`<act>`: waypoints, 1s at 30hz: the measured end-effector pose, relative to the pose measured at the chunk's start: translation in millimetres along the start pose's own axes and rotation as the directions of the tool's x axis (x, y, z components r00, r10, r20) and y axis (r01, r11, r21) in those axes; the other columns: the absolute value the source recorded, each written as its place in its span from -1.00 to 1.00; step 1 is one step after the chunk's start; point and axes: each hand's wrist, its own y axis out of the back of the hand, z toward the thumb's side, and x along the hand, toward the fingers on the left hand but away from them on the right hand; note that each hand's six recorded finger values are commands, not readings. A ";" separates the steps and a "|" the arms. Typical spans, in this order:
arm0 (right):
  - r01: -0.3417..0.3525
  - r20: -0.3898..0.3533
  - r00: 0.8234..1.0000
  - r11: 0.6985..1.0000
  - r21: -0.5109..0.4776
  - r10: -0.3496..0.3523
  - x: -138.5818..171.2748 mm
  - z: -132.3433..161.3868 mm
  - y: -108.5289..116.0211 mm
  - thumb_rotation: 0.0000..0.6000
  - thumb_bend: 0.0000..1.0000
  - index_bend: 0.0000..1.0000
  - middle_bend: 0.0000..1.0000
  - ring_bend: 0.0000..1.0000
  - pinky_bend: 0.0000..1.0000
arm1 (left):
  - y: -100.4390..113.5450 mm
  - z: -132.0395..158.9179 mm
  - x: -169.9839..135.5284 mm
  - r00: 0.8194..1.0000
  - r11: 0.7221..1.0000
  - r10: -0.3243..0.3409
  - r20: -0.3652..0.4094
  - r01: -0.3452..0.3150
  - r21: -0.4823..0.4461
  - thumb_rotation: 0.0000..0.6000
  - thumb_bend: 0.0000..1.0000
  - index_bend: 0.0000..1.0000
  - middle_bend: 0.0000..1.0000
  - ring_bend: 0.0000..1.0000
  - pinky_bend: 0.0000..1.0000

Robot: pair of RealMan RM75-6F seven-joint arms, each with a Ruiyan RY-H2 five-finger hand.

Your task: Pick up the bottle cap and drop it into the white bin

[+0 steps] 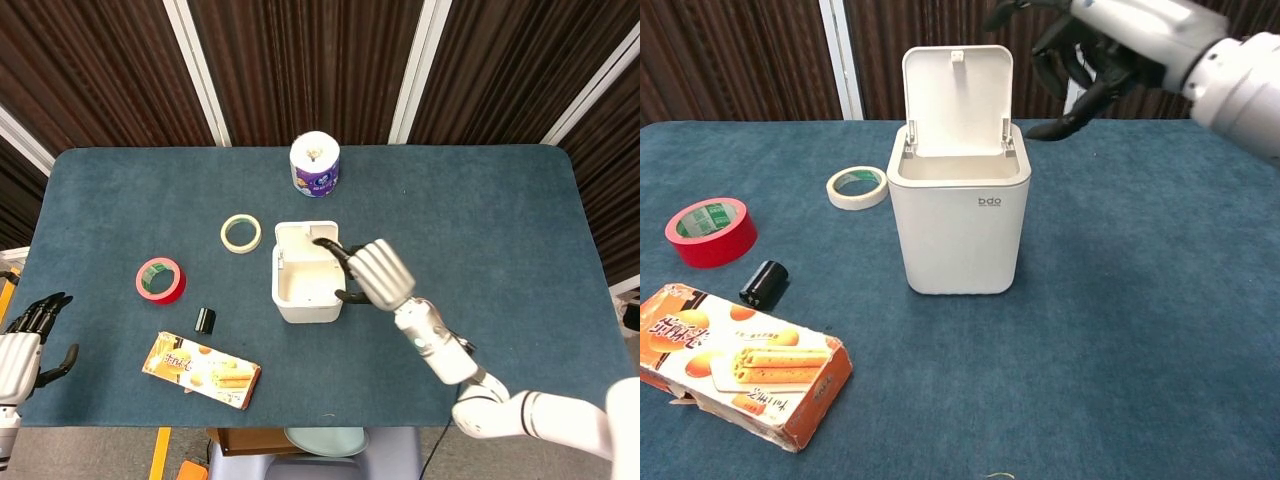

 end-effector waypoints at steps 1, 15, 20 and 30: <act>0.016 0.009 1.000 1.000 0.006 -0.016 8.6 -4.6 5.1 1.00 -0.88 -0.16 0.65 0.66 1.00 | -0.1 0.1 0.0 1.000 1.000 0.000 0.000 0.000 0.001 1.00 -0.18 -0.71 -0.76 -0.73 -0.42; 0.052 0.281 0.954 0.981 0.185 -0.104 180.1 -93.2 40.7 1.00 -0.88 -0.13 -0.13 -0.28 0.11 | -6.5 4.8 2.6 1.000 0.999 -0.006 0.006 0.006 0.031 1.00 -0.18 -0.91 -0.70 -0.68 -0.39; 0.010 0.351 0.930 0.961 0.276 -0.110 210.4 -124.2 39.6 1.00 -0.88 -0.33 -0.46 -0.71 -0.44 | -9.5 5.6 3.8 1.000 0.999 -0.014 0.010 0.013 0.045 1.00 -0.18 -0.81 -0.75 -0.68 -0.39; -0.254 0.493 0.859 0.951 0.178 0.137 228.0 -150.0 4.8 1.00 -0.88 -0.99 -0.90 -1.00 -0.63 | -14.9 7.9 4.7 0.999 0.998 -0.040 0.012 0.039 0.058 1.00 -0.18 -0.75 -0.76 -0.68 -0.38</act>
